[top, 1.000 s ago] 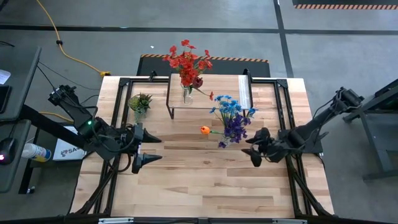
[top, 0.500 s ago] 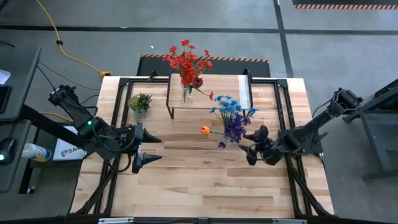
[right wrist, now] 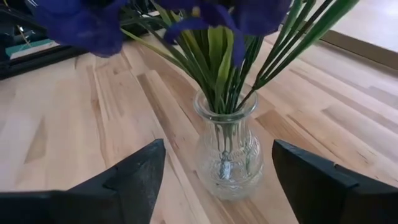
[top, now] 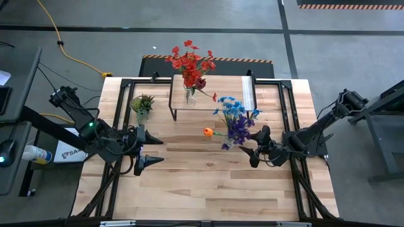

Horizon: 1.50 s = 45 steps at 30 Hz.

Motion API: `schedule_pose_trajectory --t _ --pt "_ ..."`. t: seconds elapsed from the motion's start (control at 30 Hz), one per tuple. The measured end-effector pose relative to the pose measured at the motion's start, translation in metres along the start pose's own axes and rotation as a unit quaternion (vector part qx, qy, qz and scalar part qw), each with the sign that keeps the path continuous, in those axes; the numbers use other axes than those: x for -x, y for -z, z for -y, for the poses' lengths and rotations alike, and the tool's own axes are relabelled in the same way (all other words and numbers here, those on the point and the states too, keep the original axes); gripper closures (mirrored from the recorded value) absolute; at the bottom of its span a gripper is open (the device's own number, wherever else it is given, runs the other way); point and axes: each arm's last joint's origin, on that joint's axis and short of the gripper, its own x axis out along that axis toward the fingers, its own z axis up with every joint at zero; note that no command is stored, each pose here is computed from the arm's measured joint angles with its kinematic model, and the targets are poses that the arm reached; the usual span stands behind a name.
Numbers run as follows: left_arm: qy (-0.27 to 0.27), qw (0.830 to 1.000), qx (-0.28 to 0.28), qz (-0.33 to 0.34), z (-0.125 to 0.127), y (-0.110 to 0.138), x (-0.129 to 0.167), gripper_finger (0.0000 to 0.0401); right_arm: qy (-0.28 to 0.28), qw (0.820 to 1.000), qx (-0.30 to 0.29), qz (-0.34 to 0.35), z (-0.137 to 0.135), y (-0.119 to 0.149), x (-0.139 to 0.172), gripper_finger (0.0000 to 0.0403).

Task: Pick and place flowers into a vace then onto a shelf
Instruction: Put the transparent vase with flowers on the shelf

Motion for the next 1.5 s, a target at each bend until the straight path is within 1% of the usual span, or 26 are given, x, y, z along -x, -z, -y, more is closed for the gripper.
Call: schedule_pose_trajectory --t 0.33,0.53,0.77,0.83,0.9,0.97,1.07,1.2,1.37,1.5 --pt "-0.001 1.000 -0.001 -0.001 0.000 0.000 0.000 0.0034 0.005 1.000 0.018 -0.013 -0.002 0.006 -0.004 0.0085" --pt "-0.001 1.000 -0.001 -0.001 0.000 0.000 0.000 0.0034 -0.006 0.999 0.020 -0.033 -0.005 0.012 -0.009 0.0063" --pt "-0.001 1.000 -0.001 -0.001 0.000 0.000 0.000 0.0034 0.012 1.000 0.020 -0.017 -0.005 0.012 -0.010 0.0024" --pt "-0.001 1.000 -0.001 -0.001 0.000 0.000 0.000 0.0034 0.009 1.000 0.018 -0.020 -0.005 0.012 -0.010 0.0013" --pt "-0.001 1.000 -0.001 -0.001 0.000 0.000 0.000 0.0034 -0.006 0.999 0.011 -0.032 -0.006 0.013 -0.010 0.0006" --pt "-0.001 1.000 -0.001 -0.001 0.000 0.000 0.000 0.0034 -0.021 0.999 -0.002 -0.046 -0.007 0.013 -0.010 0.0005" --pt "-0.001 1.000 -0.001 -0.001 0.000 0.000 0.000 0.0034 -0.044 0.996 -0.037 -0.063 -0.009 0.013 -0.009 0.0009" --pt "-0.001 1.000 -0.001 -0.001 0.000 0.000 0.000 0.0034 -0.055 0.994 -0.076 -0.064 -0.011 0.012 -0.009 0.0010" --pt "-0.001 1.000 -0.002 -0.001 0.000 0.000 0.000 0.0034 -0.061 0.993 -0.077 -0.068 -0.012 0.012 -0.009 0.0004" --pt "-0.001 1.000 -0.002 -0.001 0.000 0.000 0.000 0.0034 -0.044 0.996 -0.066 -0.049 -0.011 0.011 -0.009 0.0004"
